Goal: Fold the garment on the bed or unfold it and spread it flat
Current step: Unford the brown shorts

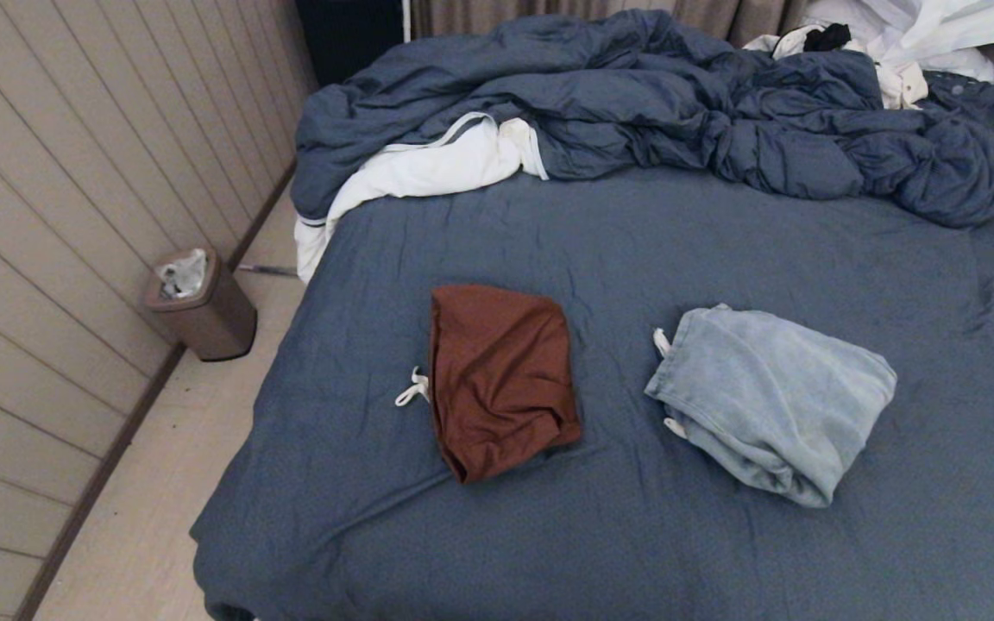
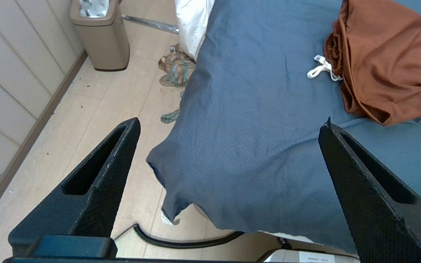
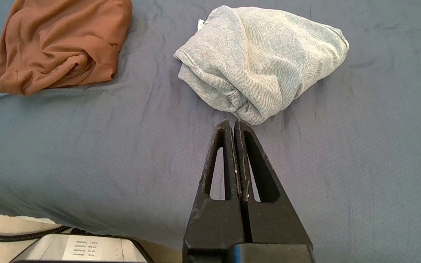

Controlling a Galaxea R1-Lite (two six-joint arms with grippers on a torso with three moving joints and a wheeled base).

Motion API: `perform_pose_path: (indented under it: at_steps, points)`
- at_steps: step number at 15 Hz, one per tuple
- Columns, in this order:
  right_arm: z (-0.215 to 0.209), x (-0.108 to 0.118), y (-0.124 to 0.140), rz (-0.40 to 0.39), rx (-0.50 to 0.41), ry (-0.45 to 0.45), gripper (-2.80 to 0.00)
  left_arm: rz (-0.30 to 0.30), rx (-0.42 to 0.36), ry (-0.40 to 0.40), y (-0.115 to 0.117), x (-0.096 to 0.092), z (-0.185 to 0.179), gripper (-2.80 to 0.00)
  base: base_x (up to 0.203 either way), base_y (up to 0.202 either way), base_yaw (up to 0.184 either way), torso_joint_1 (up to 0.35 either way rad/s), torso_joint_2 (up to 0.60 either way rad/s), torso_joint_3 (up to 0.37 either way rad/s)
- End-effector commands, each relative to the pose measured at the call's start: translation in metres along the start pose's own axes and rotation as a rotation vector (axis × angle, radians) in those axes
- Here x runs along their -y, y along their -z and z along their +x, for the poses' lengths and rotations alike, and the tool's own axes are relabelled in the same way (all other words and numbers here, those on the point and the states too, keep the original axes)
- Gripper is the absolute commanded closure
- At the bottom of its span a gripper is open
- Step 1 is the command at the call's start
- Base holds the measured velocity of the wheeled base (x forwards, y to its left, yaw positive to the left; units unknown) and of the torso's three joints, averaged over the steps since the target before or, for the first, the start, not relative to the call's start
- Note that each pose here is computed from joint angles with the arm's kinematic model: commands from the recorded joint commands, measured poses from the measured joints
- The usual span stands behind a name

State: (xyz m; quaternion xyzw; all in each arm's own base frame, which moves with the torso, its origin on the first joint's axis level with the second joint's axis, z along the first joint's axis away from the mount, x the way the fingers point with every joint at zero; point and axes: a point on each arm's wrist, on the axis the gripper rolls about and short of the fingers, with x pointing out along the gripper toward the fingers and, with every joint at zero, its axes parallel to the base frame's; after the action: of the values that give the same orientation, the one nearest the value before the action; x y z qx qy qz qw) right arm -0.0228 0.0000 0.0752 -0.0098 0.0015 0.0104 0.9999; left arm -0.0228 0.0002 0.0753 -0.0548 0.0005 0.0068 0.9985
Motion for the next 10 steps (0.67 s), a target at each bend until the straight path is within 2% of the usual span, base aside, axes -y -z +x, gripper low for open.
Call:
perform_pose_path:
  at_steps: [1,10]
  points:
    - [0.0000,0.0000,0.0000,0.000,0.000,-0.001,0.00,-0.001,-0.001,0.000,-0.0001,0.0000,0.0001,-2.80,0.000,0.000,0.000,0.000,0.00,0.000]
    - [0.0000,0.0000,0.0000,0.000,0.000,-0.001,0.00,-0.001,-0.001,0.000,-0.0001,0.0000,0.0001,-2.80,0.000,0.000,0.000,0.000,0.00,0.000]
